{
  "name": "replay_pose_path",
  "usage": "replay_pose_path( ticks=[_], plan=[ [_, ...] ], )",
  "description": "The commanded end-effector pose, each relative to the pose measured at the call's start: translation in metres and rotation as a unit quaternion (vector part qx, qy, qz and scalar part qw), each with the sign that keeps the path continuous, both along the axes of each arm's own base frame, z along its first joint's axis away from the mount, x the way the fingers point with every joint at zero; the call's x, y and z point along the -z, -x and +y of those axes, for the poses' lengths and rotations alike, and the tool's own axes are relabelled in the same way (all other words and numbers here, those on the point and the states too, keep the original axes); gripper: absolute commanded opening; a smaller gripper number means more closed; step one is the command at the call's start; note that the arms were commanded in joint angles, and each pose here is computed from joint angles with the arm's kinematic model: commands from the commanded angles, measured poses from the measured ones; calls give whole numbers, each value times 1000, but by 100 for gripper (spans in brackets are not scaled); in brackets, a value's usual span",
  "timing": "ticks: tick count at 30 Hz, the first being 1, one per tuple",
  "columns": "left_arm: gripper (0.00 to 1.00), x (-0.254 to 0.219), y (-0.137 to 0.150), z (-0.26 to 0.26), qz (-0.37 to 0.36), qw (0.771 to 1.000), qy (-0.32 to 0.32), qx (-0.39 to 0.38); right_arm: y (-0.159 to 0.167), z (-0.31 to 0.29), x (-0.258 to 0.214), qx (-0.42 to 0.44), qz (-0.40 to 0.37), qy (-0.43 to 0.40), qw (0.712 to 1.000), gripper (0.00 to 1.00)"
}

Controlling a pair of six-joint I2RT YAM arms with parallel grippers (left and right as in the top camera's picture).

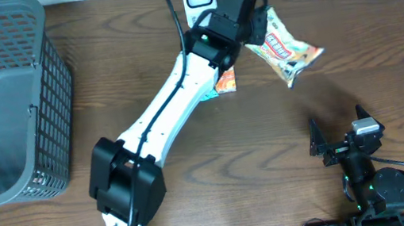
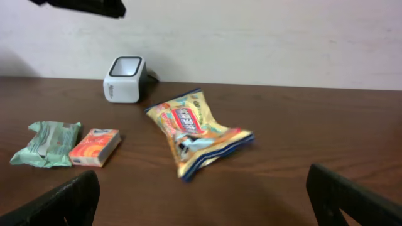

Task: Scan the item barcode
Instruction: 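Drop the snack bag on the table and return the left arm to the basket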

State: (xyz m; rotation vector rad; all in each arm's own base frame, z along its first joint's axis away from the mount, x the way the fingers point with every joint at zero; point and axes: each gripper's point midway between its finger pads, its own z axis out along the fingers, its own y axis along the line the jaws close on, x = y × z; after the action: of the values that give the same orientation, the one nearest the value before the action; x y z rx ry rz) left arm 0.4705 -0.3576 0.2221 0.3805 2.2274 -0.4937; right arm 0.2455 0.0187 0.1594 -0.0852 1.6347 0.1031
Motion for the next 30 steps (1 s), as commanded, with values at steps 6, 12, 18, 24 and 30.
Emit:
replay_pose_path(
  ticks=[6, 12, 18, 24, 30],
  plan=[
    [11, -35, 8, 9, -21, 1000, 6, 3, 0, 2, 1, -4, 0, 5, 1000, 99],
    [30, -88, 14, 83, -82, 989, -82, -89, 0, 2, 1, -4, 0, 5, 1000, 99],
    [71, -150, 26, 204, -119, 954, -136, -237, 0, 2, 1, -4, 0, 5, 1000, 99],
    [85, -172, 47, 374, -81, 893, -114, -429, 0, 2, 1, -4, 0, 5, 1000, 99],
    [85, -136, 93, 511, 17, 802, -133, -583, 0, 2, 1, -4, 0, 5, 1000, 99]
  ],
)
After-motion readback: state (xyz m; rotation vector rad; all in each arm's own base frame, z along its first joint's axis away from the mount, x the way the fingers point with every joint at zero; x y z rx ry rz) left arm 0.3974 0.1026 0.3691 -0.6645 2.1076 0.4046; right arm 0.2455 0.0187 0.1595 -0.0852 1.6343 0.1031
